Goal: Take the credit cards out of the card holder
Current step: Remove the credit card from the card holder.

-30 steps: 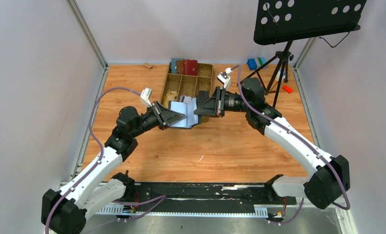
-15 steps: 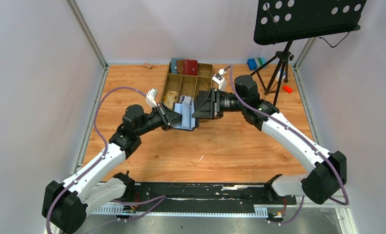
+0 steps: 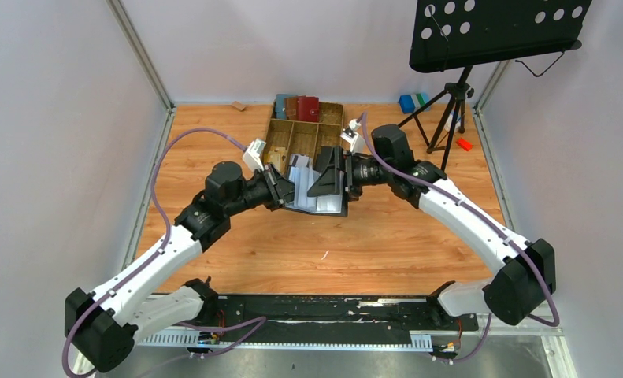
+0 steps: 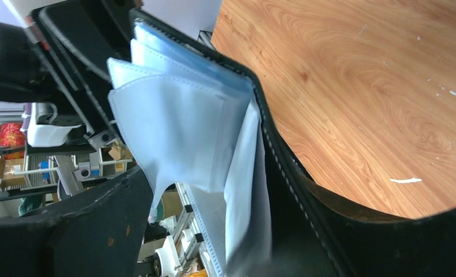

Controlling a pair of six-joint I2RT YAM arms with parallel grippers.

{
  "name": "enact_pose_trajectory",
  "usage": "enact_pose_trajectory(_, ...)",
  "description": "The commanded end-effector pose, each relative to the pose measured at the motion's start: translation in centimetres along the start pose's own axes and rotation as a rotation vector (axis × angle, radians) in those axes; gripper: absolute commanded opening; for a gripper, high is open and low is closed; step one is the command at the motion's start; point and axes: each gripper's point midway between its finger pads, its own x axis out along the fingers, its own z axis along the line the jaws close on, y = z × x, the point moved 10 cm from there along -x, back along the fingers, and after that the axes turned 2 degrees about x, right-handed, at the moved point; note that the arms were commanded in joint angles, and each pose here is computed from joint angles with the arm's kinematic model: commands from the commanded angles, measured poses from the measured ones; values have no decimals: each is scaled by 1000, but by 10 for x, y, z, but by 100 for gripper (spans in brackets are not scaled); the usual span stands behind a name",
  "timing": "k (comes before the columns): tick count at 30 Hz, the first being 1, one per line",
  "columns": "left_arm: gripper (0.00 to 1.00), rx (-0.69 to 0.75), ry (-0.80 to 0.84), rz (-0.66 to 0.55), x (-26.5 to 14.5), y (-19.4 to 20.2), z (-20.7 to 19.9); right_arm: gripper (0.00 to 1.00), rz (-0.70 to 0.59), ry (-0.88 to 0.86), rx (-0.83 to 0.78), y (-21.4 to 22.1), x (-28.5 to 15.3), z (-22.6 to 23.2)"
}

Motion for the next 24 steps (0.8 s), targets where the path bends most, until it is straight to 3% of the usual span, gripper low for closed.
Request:
enact_pose_trajectory(1, 6, 92, -85, 11, 4, -2, -9, 79, -9, 13, -32, -6, 2, 6)
enact_pose_trajectory(2, 5, 96, -103, 24, 5, 0, -9, 80, -9, 7, -37, -6, 2, 8)
enact_pose_trajectory(4, 5, 98, -118, 26, 8, 1, -9, 93, -16, -8, -50, -6, 0, 10)
enact_pose_trajectory(7, 4, 96, -147, 23, 10, 2, -6, 99, -33, -28, -81, -5, -5, 16)
enact_pose_trajectory(24, 3, 77, -112, 16, 29, 2, -8, 93, 9, 135, -36, -15, 8, -2)
